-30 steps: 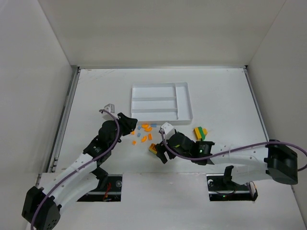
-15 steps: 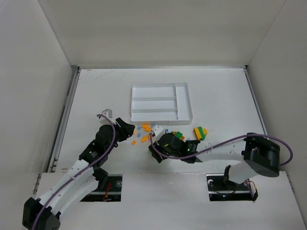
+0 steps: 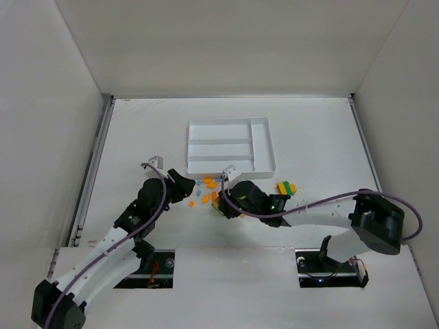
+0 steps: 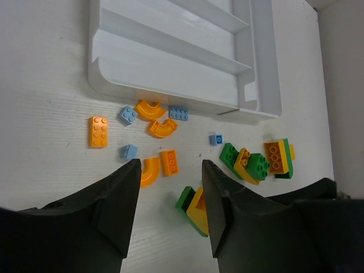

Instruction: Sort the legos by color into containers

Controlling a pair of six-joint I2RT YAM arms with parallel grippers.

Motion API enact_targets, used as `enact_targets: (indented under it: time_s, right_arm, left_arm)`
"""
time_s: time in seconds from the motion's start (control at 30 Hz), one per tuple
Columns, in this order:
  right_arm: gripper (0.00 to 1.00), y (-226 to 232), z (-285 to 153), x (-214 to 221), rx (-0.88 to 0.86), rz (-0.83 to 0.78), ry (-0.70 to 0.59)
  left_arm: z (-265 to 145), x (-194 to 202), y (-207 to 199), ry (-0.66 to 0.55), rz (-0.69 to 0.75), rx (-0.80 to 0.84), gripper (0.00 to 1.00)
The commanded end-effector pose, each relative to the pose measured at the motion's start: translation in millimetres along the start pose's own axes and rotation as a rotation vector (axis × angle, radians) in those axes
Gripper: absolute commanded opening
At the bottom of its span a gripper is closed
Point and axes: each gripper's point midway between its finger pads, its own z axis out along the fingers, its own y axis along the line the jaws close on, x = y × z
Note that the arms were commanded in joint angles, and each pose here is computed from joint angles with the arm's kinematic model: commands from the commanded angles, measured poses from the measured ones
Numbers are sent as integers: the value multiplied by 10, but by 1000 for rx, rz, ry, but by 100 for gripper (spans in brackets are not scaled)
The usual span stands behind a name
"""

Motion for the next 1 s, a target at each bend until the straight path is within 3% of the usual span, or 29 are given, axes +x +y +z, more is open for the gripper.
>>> enact_targets:
  time_s: [0.0, 0.13, 0.27, 0.53, 0.97]
  right_arm:
    - [21, 4, -228, -718, -31, 201, -209]
    - [21, -218, -436, -1102, -21, 425, -322]
    - [21, -345, -547, -1344, -31, 573, -399]
    - [19, -376, -516, -1507, -44, 693, -421]
    - [19, -478, -505, -1567, -74, 821, -439]
  left_arm:
    - [-56, -244, -318, -68, -28, 100, 43]
    - [-143, -460, -569, -150, -51, 192, 37]
    - [-178, -470, -789, -152, -41, 263, 35]
    - [-140, -156, -1084, -104, 15, 353, 37]
    - [-19, 57, -1228, -125, 191, 328, 36]
